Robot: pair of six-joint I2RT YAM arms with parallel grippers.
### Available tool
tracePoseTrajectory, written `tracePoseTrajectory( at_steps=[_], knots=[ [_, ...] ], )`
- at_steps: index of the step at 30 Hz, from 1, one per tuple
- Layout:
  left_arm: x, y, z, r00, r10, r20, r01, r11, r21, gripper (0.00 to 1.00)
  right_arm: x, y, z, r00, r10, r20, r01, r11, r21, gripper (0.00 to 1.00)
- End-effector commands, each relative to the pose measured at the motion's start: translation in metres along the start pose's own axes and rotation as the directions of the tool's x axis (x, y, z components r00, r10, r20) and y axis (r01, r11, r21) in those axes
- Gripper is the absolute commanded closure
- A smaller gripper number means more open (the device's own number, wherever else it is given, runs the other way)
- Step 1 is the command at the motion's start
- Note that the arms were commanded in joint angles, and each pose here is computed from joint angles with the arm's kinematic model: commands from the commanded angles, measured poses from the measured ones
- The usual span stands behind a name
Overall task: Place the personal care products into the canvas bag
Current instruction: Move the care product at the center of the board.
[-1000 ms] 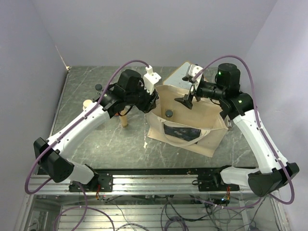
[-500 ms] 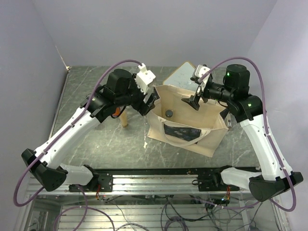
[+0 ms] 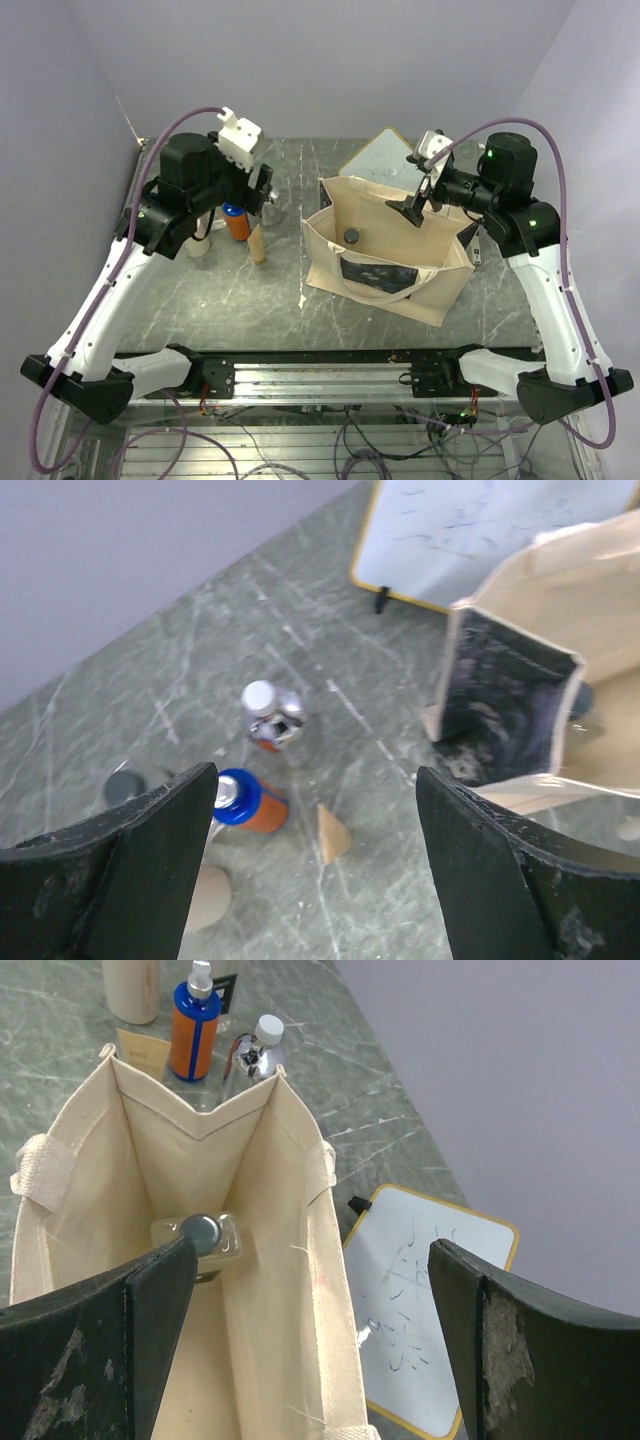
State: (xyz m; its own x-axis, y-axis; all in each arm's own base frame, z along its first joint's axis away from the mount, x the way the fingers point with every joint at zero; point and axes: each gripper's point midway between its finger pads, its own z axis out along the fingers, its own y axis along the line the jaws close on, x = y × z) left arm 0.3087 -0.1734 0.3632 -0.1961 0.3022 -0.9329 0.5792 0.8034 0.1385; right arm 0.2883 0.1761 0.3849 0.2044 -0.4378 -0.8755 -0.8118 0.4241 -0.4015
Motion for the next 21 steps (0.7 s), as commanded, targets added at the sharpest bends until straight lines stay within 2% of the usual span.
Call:
tracePoseTrajectory(
  at_steps=[1, 7, 12, 21],
  knots=[
    [0.014, 0.037, -0.012, 0.998, -0.051, -0.041, 0.045, 0.989, -0.140, 0.10, -0.016, 0.000, -0.009, 0.999, -0.002, 0.032, 0.002, 1.000, 0.001, 0.01],
    [0.044, 0.074, -0.015, 0.985, -0.128, -0.114, 0.100, 0.969, -0.224, 0.11, -0.012, 0.002, -0.005, 1.000, 0.005, 0.031, -0.005, 1.000, -0.013, 0.01],
    [0.068, 0.100, -0.012, 0.977, -0.125, -0.174, 0.080, 0.967, -0.243, 0.13, -0.011, 0.005, -0.005, 0.999, 0.008, 0.041, -0.007, 1.000, -0.023, 0.01],
    [0.108, 0.097, 0.018, 0.949, -0.053, -0.310, 0.036, 0.997, -0.062, 0.14, -0.006, 0.009, -0.003, 0.999, 0.020, 0.043, -0.018, 0.999, -0.036, 0.01]
  ],
)
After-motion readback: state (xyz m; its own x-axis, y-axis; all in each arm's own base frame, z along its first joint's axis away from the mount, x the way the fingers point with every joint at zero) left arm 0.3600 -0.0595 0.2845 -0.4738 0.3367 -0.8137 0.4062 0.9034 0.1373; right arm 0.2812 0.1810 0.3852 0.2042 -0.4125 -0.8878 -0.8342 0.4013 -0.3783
